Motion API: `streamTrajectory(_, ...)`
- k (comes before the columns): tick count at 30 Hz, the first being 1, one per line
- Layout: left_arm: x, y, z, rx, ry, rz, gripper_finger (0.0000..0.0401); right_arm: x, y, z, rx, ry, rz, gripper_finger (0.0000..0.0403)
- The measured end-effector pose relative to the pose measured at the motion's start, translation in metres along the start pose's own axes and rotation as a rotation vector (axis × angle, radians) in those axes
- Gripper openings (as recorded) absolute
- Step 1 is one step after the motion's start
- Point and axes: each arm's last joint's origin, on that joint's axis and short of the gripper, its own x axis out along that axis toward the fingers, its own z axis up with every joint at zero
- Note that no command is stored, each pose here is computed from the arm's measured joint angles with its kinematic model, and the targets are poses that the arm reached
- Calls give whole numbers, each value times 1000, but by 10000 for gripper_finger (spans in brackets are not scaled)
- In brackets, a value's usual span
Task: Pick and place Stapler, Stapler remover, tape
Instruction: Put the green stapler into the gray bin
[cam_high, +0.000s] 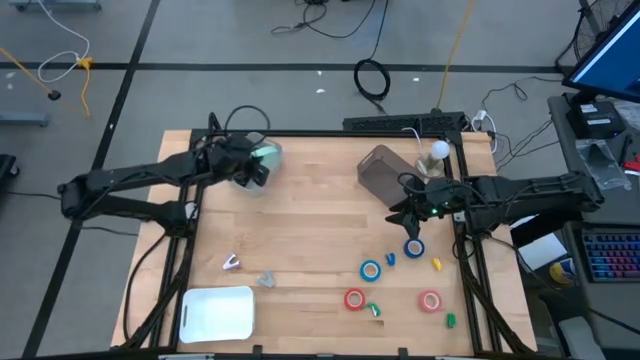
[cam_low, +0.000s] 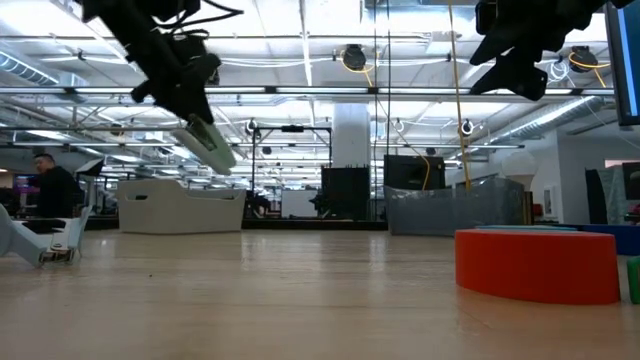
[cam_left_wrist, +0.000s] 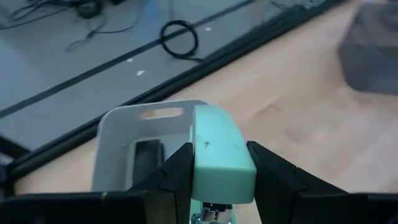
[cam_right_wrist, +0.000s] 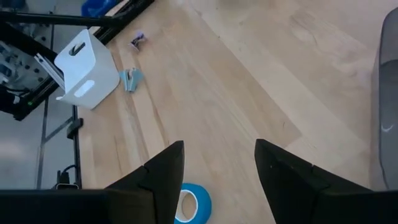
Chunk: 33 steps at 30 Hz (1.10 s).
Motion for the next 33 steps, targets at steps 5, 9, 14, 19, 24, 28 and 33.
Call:
streamTrajectory(5,7,4,-15,-50,-24,25,129,0,2,2,9,-24,21,189)
streamTrajectory(9,15,2,-20,-32,-30,23,129,0,2,3,24,-29,25,189)
streamTrajectory(14,24,0,-23,-7,-9,53,129,0,2,3,28,-27,26,191)
streamTrajectory(19,35,-5,-26,8,16,55,129,0,2,3,28,-27,26,188)
streamTrajectory(24,46,-7,-30,27,42,99,129,0,2,3,39,-26,27,191)
streamTrajectory(28,53,-4,-30,23,51,119,129,0,2,3,40,-26,27,193)
streamTrajectory(33,63,-2,-30,8,73,100,129,0,2,3,40,-26,28,192)
